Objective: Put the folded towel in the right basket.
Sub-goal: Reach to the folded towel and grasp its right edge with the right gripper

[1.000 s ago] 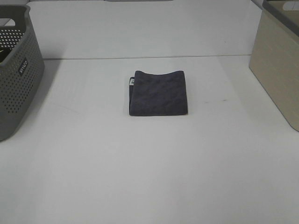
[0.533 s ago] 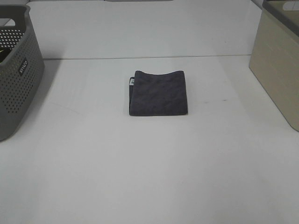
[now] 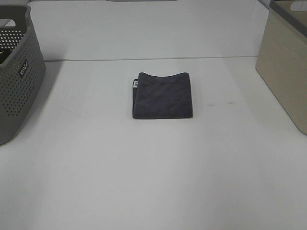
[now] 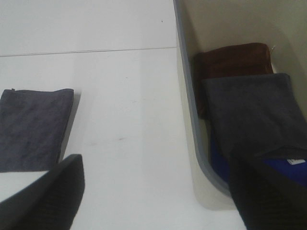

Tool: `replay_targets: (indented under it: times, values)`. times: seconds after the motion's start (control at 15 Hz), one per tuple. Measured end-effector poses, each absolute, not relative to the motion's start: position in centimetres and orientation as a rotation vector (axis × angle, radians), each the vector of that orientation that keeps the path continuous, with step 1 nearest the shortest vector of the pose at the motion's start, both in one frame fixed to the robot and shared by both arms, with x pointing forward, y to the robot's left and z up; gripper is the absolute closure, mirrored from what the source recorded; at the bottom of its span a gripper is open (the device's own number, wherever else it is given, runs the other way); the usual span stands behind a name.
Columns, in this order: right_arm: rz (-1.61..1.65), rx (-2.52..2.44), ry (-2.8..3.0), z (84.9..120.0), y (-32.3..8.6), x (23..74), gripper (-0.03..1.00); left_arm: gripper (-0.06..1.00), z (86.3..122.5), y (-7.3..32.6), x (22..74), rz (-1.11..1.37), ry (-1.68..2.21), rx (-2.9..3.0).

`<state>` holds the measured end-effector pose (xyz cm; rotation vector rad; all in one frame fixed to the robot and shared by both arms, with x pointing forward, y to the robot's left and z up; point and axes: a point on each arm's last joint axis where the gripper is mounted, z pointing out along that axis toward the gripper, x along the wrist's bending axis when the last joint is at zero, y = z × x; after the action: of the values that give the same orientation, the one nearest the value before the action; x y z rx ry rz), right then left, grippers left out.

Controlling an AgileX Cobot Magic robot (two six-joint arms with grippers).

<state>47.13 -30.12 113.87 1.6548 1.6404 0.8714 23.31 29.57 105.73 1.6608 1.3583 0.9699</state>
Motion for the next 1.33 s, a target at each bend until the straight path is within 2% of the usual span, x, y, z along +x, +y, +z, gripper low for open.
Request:
replay_targets:
  times: [0.4,0.53,0.67,0.87,1.33]
  values:
    - [0.88,1.648,1.768,113.1,-29.4,57.1,0.21,-0.04,105.7,29.6,23.3,0.97,1.358,1.661]
    - [0.881,1.522,1.961,111.6,-25.5,59.7,0.21,-0.04,105.7,29.6,23.3,0.97,1.358,1.661]
    - [0.884,1.475,2.086,109.6,-21.8,60.7,0.21,-0.04,105.7,29.6,23.3,0.97,1.358,1.661]
    - [0.856,1.475,2.223,106.1,-18.4,61.6,0.21,-0.04,105.7,29.6,23.3,0.97,1.358,1.661]
    - [0.754,1.697,2.407,98.5,-16.3,65.2,0.21,-0.04,105.7,29.6,23.3,0.97,1.358,1.661]
